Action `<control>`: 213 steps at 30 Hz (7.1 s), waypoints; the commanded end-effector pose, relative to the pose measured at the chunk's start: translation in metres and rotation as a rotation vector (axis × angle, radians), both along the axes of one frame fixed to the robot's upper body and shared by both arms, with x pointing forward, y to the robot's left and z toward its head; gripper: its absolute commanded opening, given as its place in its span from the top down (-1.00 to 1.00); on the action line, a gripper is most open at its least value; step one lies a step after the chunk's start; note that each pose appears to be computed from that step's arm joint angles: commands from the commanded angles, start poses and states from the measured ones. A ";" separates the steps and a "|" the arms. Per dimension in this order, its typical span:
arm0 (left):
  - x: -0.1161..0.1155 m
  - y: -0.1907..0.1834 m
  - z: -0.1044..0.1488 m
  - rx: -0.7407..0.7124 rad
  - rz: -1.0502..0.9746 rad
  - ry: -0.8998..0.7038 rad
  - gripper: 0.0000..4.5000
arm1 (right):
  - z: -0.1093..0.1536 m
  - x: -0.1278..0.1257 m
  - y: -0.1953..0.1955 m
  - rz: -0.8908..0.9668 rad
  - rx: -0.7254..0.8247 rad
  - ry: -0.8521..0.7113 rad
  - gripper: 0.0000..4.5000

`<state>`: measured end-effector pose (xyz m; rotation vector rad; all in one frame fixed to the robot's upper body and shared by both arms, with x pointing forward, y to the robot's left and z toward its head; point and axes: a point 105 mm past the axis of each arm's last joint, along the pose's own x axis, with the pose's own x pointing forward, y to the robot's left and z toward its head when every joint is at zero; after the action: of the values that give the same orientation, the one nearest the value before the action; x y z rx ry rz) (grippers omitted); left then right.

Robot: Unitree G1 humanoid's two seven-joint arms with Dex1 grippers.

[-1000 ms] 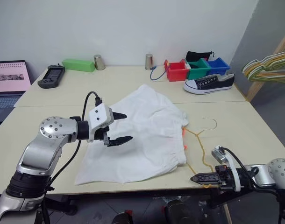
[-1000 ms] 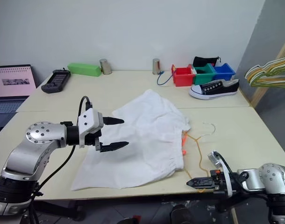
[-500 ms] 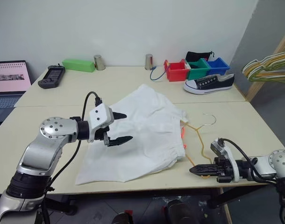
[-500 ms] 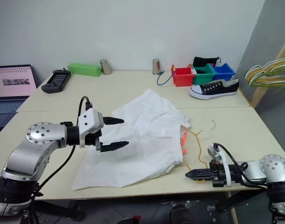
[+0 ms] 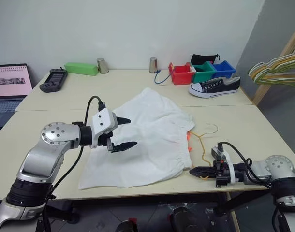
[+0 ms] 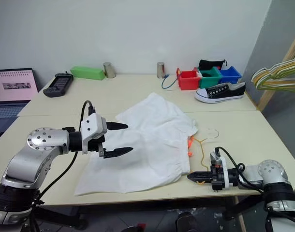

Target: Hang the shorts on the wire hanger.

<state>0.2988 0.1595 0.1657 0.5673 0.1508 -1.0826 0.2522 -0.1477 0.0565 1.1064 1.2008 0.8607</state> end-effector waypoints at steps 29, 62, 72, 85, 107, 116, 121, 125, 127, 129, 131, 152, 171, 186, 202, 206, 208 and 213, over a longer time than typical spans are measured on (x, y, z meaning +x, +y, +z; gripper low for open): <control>0.004 -0.004 0.014 0.014 -0.024 -0.063 -0.98 | 0.036 0.056 -0.010 -0.056 -0.089 -0.194 1.00; 0.067 0.023 0.147 0.012 0.015 -0.359 -0.98 | 0.115 0.116 0.031 0.335 -0.905 -1.667 1.00; 0.095 0.012 0.149 0.315 -0.116 -0.417 -0.98 | 0.122 0.121 0.053 0.374 -0.966 -1.854 1.00; 0.105 -0.004 0.112 0.469 -0.227 -0.367 -0.98 | 0.143 0.106 0.073 0.413 -0.998 -1.953 1.00; 0.113 -0.013 0.103 0.462 -0.207 -0.406 0.63 | 0.149 0.102 0.076 0.429 -1.036 -1.985 1.00; 0.108 -0.015 0.095 0.426 -0.232 -0.393 0.98 | 0.147 0.106 0.071 0.417 -1.066 -1.969 1.00; 0.104 -0.012 0.084 0.418 -0.232 -0.368 0.98 | 0.148 0.106 0.068 0.429 -1.073 -1.969 1.00; 0.097 -0.007 0.078 0.397 -0.213 -0.342 0.98 | 0.149 0.106 0.066 0.464 -1.069 -1.967 1.00; 0.092 -0.001 0.075 0.368 -0.181 -0.331 0.99 | 0.149 0.104 0.064 0.482 -1.061 -1.960 0.89; 0.086 0.001 0.072 0.337 -0.155 -0.314 1.00 | 0.147 0.102 0.063 0.512 -1.039 -1.946 0.73; 0.078 0.003 0.065 0.298 -0.126 -0.291 1.00 | 0.148 0.098 0.061 0.546 -1.029 -1.941 0.50; 0.008 0.007 0.018 0.014 0.260 -0.086 1.00 | 0.126 0.105 -0.004 0.298 -0.850 -1.396 -1.00; 0.003 0.011 0.021 -0.004 0.307 -0.074 1.00 | 0.077 0.099 0.063 0.183 -0.484 -1.017 -0.83; 0.003 0.011 0.026 -0.023 0.291 -0.068 1.00 | 0.080 0.102 0.035 0.210 -0.596 -1.102 0.60; -0.024 0.006 0.018 0.027 0.126 0.085 1.00 | 0.112 0.130 -0.011 0.202 -0.806 -1.282 0.99; -0.029 0.023 0.004 0.121 0.136 0.133 1.00 | 0.122 0.132 -0.018 0.231 -0.834 -1.328 0.99; -0.027 0.028 -0.002 0.152 0.158 0.127 1.00 | 0.127 0.130 -0.017 0.255 -0.831 -1.352 0.99; -0.024 0.027 -0.012 0.190 0.168 0.115 1.00 | 0.130 0.116 -0.010 0.379 -0.855 -1.427 0.99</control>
<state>0.2699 0.1775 0.1511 0.5941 0.3942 -0.9938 0.3690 -0.1474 0.1721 -0.4006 0.4161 0.9899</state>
